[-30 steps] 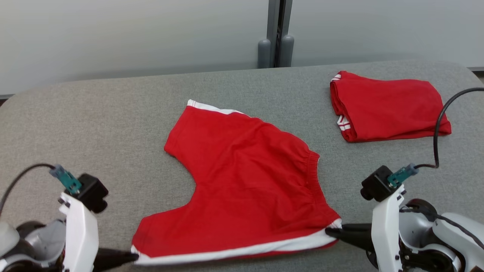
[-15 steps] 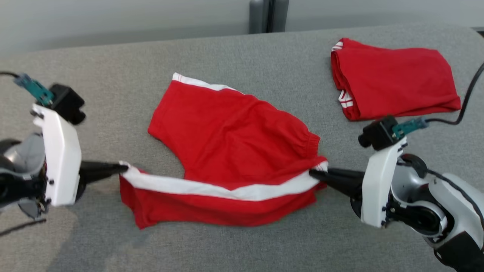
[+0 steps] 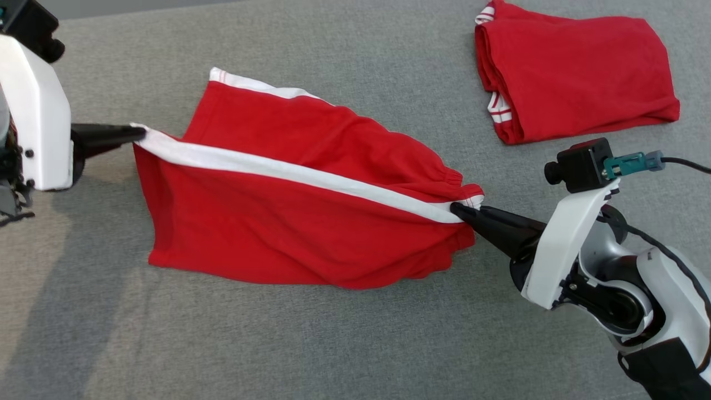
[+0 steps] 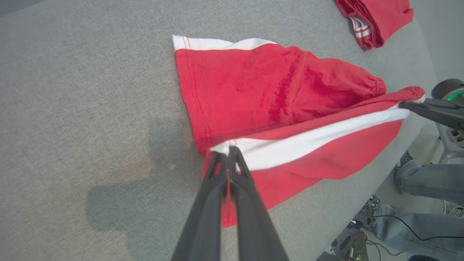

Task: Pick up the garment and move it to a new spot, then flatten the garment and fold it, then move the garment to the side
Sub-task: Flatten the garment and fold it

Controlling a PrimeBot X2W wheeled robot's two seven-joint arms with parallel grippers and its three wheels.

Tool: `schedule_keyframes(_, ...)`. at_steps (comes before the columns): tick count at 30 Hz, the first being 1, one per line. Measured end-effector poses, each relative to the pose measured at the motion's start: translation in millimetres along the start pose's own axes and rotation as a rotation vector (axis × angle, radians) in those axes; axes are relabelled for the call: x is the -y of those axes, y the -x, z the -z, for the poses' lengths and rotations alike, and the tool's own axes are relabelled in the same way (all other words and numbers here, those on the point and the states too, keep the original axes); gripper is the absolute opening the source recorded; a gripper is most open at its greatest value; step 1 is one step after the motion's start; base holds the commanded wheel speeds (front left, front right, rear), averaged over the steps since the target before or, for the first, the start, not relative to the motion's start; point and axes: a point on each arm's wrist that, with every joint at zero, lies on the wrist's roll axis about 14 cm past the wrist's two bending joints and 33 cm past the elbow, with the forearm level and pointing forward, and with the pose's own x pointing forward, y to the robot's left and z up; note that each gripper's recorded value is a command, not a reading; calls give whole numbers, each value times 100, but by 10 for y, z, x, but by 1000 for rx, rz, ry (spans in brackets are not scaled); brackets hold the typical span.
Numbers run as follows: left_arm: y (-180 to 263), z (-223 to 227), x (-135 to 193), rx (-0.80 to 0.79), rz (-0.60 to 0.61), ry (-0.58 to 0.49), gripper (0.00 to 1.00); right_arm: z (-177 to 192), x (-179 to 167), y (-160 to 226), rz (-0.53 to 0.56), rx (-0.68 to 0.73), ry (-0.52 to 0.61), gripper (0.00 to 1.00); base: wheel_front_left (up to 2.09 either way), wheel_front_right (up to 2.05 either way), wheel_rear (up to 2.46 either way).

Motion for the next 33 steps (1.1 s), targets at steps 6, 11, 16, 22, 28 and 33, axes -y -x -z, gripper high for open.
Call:
schedule_keyframes(6, -149, -216, -175, 7, -38, -20, 0, -3, 38, 9, 26, 39, -35, 0, 0, 0, 0)
schedule_keyframes(11, -276, -414, -173, 27, -21, -39, 0, -103, 38, 42, 39, 103, -54, 0, 0, 0, 0)
schedule_keyframes(16, -395, -528, -273, 17, -38, -51, 0, -180, 60, 41, 55, 159, -81, 0, 0, 0, 0)
schedule_keyframes(22, -576, -689, -395, 25, -51, -48, 0, -198, 103, -4, 75, 185, -112, 0, 0, 0, 0)
schedule_keyframes(28, -826, -683, -510, -7, -48, -27, 0, -199, 224, -39, 113, 206, -134, 0, 0, 0, 0)
schedule_keyframes(33, -1001, -675, -586, -12, -46, -9, 0, -161, 290, -91, 130, 204, -147, 0, 0, 0, 0)
